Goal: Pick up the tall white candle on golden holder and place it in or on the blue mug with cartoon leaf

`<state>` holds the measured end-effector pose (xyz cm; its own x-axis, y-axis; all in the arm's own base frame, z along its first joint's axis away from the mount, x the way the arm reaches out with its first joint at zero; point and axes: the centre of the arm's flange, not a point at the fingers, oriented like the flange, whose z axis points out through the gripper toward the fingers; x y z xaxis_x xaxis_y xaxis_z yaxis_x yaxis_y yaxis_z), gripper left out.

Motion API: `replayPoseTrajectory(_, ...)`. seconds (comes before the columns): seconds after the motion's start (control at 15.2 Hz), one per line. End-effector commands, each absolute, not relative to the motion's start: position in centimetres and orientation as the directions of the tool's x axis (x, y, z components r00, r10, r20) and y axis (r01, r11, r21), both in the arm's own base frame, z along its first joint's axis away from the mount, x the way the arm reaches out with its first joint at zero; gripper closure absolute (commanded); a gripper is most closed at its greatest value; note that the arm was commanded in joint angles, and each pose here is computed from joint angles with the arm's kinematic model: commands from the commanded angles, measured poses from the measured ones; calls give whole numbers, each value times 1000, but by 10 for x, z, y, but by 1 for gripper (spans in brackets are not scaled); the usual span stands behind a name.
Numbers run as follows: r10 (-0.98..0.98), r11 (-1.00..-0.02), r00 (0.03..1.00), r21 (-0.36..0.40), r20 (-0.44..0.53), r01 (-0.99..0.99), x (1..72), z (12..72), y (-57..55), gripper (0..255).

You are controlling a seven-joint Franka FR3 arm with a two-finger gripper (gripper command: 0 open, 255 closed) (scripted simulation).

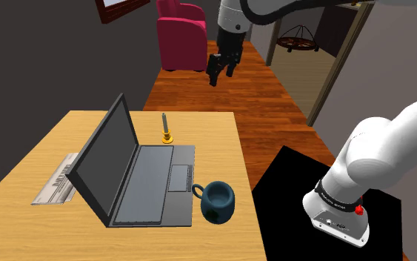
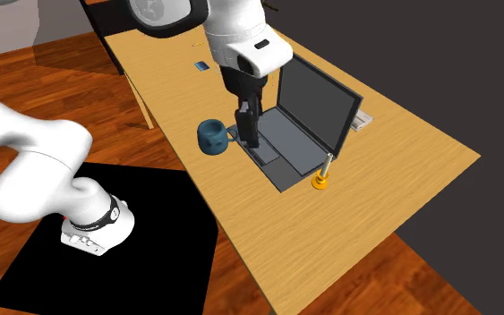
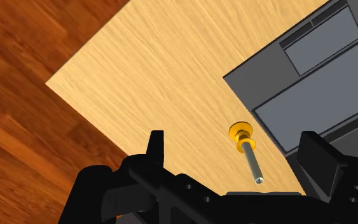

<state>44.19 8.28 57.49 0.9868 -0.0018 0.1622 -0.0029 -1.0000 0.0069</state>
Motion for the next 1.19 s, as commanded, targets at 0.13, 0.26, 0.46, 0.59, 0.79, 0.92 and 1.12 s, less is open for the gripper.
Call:
replayPoseTrajectory(0.13,8,-1000,990,5,138,7,488,545,102,0)
replayPoseTrajectory(0.26,13,-1000,992,4,126,12,510,531,111,0)
replayPoseTrajectory(0.46,20,-1000,994,3,108,20,542,509,125,0)
replayPoseTrajectory(0.59,25,-1000,995,3,96,25,564,495,135,0)
replayPoseTrajectory(0.79,32,-999,996,1,78,32,595,472,150,0)
replayPoseTrajectory(0.92,37,-999,997,0,66,37,616,457,159,0)
replayPoseTrajectory(1.12,45,-999,998,-1,48,45,647,433,174,0)
